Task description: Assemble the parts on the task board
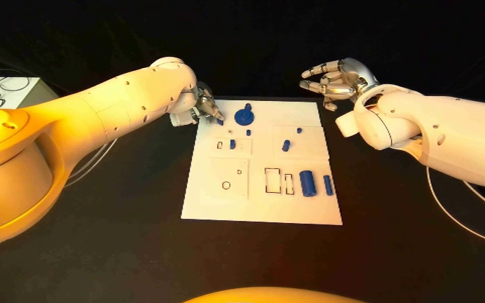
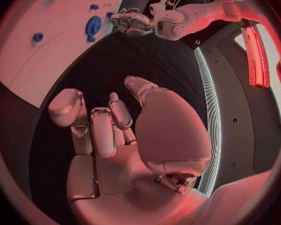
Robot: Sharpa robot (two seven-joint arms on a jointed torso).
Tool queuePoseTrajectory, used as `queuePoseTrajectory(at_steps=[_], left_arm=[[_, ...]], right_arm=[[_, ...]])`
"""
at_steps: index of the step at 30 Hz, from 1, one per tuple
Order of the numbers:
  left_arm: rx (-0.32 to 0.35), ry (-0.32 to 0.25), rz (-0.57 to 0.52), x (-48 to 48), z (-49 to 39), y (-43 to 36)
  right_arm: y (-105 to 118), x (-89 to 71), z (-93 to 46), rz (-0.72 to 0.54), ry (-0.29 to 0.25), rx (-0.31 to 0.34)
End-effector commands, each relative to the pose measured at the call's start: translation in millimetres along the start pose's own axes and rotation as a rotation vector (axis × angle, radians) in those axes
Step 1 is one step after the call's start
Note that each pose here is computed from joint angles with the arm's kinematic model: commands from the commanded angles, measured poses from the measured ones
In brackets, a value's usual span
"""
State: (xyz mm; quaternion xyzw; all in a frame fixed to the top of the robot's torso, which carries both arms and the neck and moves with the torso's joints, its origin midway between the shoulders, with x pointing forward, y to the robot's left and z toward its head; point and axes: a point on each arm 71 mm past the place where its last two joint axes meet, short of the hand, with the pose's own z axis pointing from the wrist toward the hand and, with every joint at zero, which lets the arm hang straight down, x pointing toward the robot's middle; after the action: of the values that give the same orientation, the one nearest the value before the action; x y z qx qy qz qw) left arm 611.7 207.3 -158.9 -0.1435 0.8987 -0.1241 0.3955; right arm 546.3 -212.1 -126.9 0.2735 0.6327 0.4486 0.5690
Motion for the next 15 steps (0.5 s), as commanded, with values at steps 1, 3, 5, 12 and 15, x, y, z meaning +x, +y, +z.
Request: queuePoseTrajectory(at_steps=[1,3,5,12,15], left_arm=[[0.026,0.017,-0.025,1.7,-1.0,-0.4],[0.030,0.008,-0.041,1.2,-1.9,0.6],[0.036,-0.003,-0.059,0.7,-3.5,1.8],[0.072,-0.029,-0.108,1.6,-12.3,3.5],[0.090,-0.042,-0.119,3.6,-17.9,3.6]], right_arm=[[0.5,-0.3,0.3,0.001,0.001,-0.003],[0.2,-0.8,0.4,0.000,0.000,-0.003],[-0.2,-1.4,0.5,0.000,-0.002,-0.002],[-2.1,-4.8,0.3,-0.003,-0.010,0.002],[-2.8,-6.1,0.0,-0.004,-0.013,0.004]])
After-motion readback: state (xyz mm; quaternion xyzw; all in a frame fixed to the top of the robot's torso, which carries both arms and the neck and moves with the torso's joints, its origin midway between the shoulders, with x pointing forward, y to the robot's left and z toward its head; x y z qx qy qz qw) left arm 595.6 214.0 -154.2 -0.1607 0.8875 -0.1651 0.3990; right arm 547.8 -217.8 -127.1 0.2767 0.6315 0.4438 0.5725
